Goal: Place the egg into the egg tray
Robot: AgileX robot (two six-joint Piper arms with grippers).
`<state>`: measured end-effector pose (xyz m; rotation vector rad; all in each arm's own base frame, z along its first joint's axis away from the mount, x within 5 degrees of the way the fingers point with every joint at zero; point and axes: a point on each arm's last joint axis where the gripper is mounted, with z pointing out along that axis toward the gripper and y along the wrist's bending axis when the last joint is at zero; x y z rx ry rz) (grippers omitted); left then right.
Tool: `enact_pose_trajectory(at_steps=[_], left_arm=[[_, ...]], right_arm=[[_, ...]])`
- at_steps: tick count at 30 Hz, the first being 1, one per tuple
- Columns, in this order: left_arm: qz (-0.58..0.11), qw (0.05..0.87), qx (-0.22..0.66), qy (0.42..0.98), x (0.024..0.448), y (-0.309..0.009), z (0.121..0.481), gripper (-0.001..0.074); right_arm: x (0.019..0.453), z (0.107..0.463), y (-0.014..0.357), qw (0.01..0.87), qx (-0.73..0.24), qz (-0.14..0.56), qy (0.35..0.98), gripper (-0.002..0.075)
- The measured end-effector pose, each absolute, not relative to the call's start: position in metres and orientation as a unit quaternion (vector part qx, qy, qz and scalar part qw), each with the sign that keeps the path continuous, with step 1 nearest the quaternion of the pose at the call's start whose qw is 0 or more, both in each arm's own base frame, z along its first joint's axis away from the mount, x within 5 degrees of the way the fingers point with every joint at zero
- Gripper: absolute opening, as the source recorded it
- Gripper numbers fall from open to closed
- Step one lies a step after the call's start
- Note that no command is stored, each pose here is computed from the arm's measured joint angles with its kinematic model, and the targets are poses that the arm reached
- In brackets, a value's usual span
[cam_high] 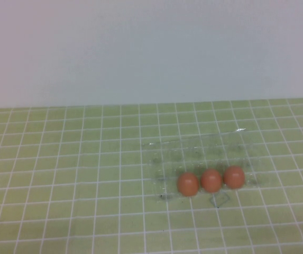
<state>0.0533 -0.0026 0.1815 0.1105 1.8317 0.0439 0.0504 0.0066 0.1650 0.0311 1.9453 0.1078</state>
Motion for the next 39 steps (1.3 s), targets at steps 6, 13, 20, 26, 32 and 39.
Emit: enact_pose_trajectory(at_steps=[6, 13, 20, 26, 32, 39], left_arm=[[0.019, 0.608, 0.048, 0.793, 0.0533, -0.0026, 0.1815, -0.0002], [0.019, 0.608, 0.048, 0.793, 0.0533, -0.0026, 0.1815, -0.0001], [0.019, 0.608, 0.048, 0.793, 0.0533, -0.0026, 0.1815, -0.0001], [0.019, 0.608, 0.048, 0.793, 0.0533, -0.0026, 0.1815, -0.0001], [0.019, 0.608, 0.048, 0.793, 0.0533, -0.0026, 0.1815, -0.0001], [0.019, 0.608, 0.048, 0.793, 0.0533, -0.0026, 0.1815, -0.0002]], right_arm=[[0.0504, 0.1647, 0.0053, 0.562, 0.005, 0.032, 0.827, -0.0002], [0.0505, 0.1649, -0.003, 0.56, -0.048, -0.06, 0.825, -0.0002], [0.0505, 0.1651, -0.0031, 0.561, -0.048, -0.061, 0.824, -0.0002], [0.0505, 0.1651, -0.0031, 0.561, -0.048, -0.061, 0.824, -0.0002], [0.0505, 0.1651, -0.0031, 0.561, -0.048, -0.061, 0.824, -0.0002], [0.0505, 0.1651, -0.0031, 0.561, -0.048, -0.061, 0.824, -0.0002]])
